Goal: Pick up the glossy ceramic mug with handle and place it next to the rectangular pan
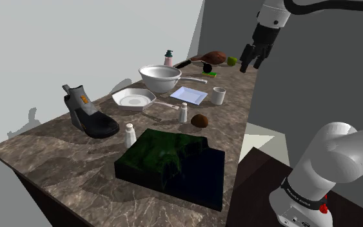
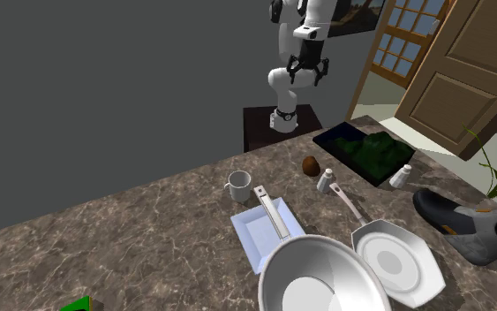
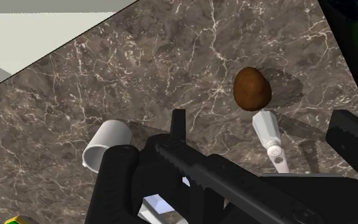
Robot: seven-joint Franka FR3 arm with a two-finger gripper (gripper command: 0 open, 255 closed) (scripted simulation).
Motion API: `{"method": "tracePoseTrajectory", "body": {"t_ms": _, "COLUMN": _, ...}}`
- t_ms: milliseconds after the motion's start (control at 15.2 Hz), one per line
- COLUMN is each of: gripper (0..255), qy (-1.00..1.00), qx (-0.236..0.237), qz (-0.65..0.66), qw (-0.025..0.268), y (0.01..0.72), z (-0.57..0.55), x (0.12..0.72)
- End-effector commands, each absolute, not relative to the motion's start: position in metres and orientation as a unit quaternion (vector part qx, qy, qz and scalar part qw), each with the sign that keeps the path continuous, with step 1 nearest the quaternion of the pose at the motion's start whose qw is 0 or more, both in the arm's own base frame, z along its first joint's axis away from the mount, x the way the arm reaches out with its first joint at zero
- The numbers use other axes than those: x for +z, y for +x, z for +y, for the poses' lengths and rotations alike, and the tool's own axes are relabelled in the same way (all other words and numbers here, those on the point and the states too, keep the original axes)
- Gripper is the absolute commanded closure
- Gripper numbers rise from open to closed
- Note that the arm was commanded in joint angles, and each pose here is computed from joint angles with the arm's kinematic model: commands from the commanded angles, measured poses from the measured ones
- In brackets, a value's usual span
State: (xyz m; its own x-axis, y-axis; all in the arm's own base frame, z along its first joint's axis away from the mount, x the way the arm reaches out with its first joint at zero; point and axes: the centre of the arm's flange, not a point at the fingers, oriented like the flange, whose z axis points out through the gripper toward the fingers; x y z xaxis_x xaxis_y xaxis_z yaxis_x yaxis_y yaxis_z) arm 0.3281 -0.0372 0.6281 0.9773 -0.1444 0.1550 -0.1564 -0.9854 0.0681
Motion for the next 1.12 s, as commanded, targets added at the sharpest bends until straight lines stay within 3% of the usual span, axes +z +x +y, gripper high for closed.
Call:
{"method": "tracePoseTrajectory", "body": {"t_ms": 0, "gripper": 0, "qy": 0.994, "qx": 0.075, "qz": -0.076, "qw": 0.040, "y": 0.328, "z": -0.037, "x": 0.628}}
{"method": "tracePoseTrajectory", "body": {"t_ms": 1056, "gripper": 0, "qy": 0.996, "qx": 0.076, "qz": -0.039, "qw": 0.038, "y": 0.448, "z": -0.163, "x": 0.507}}
